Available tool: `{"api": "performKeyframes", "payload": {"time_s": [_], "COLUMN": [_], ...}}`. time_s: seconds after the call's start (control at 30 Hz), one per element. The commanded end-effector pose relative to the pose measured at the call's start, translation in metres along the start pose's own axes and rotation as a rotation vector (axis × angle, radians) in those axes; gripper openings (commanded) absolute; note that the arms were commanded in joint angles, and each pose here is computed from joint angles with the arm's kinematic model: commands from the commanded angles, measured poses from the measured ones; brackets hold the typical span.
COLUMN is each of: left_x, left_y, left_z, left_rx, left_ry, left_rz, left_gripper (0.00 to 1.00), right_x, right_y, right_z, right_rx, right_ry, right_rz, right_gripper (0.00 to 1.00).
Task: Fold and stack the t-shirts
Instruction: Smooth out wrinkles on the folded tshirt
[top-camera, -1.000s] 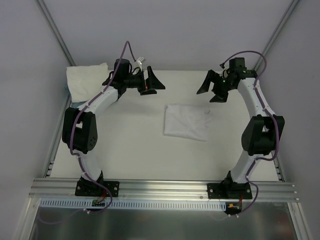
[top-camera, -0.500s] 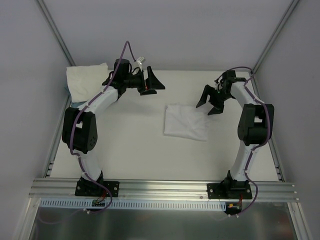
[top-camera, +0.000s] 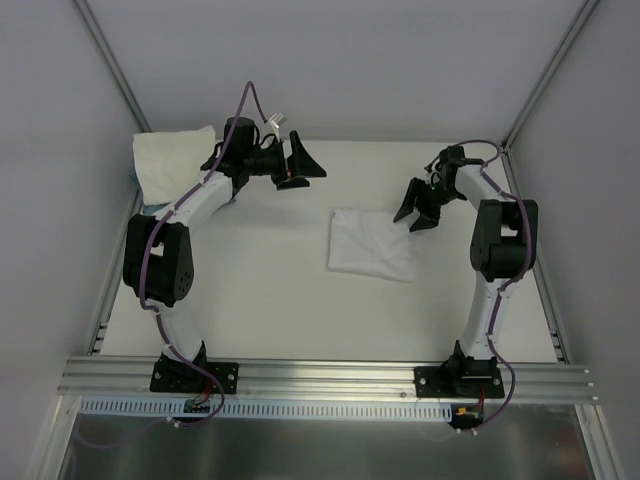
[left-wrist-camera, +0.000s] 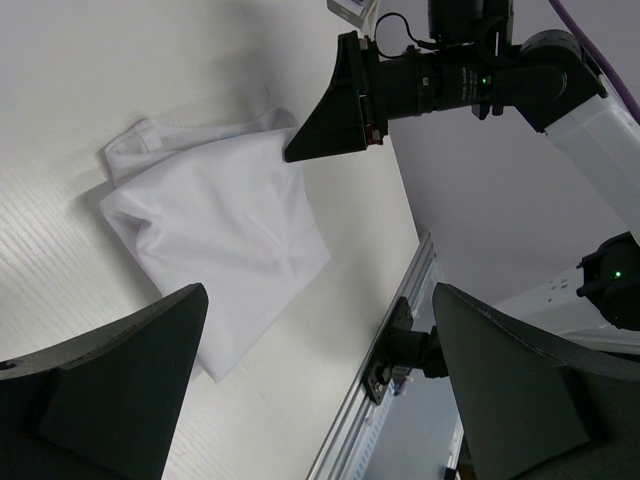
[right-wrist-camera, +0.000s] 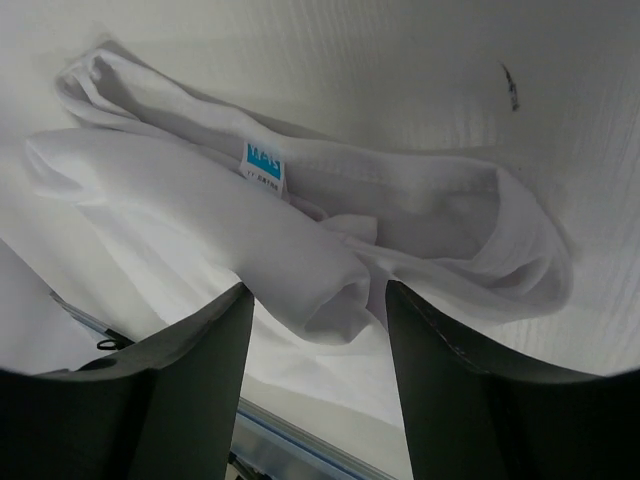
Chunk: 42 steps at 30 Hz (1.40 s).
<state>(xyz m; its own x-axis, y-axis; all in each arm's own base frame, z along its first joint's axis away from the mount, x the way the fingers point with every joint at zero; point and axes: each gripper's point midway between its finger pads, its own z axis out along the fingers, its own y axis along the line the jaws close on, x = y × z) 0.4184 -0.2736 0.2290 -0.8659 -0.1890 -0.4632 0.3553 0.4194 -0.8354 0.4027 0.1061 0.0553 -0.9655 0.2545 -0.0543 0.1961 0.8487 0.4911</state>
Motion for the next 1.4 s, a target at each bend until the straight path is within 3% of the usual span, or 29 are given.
{"api": "performKeyframes", "payload": {"time_s": [0.0,0.1,0.2,0.23,0.33,1.13,1.37], "left_x": [-0.004,-0.005,-0.005,-0.005,-0.006,-0.006,0.019], "left_y": [-0.019,-0.019,-0.018,-0.018,-0.018,-0.013,0.036], "left_z": [-0.014,-0.015,-0.015,-0.015,-0.015,-0.009,0.023], "left_rx": [0.042,0.04,0.04,0.041,0.043,0.053,0.022], "left_ry": [-0.01,-0.013,-0.014,-0.011,-0.015,-0.01,0.175], "left_rz": [0.055,0.056,0.052,0.051,0.051,0.026,-0.116], "left_gripper": [0.99,0.99,0.99,0.99,0.99,0.99,0.99], "right_x": [-0.018,-0.022,-0.025,-0.026,-0.028,0.002,0.002], "right_y": [0.009,0.009,0.011,0.011,0.011,0.007,0.005], "right_z": [-0.006,-0.005,-0.006,-0.005,-0.007,-0.061,-0.052], "right_rx": [-0.013,-0.011,-0.015,-0.013,-0.009,0.025,0.014], "right_ry": [-0.045,-0.054,-0.061,-0.064,-0.072,-0.149,-0.133], "right_rz": [-0.033,-0.032,-0.033,-0.036,-0.038,-0.06,-0.046], "right_gripper": [0.59,0.54,0.34,0.21,0.0,0.0,0.0]}}
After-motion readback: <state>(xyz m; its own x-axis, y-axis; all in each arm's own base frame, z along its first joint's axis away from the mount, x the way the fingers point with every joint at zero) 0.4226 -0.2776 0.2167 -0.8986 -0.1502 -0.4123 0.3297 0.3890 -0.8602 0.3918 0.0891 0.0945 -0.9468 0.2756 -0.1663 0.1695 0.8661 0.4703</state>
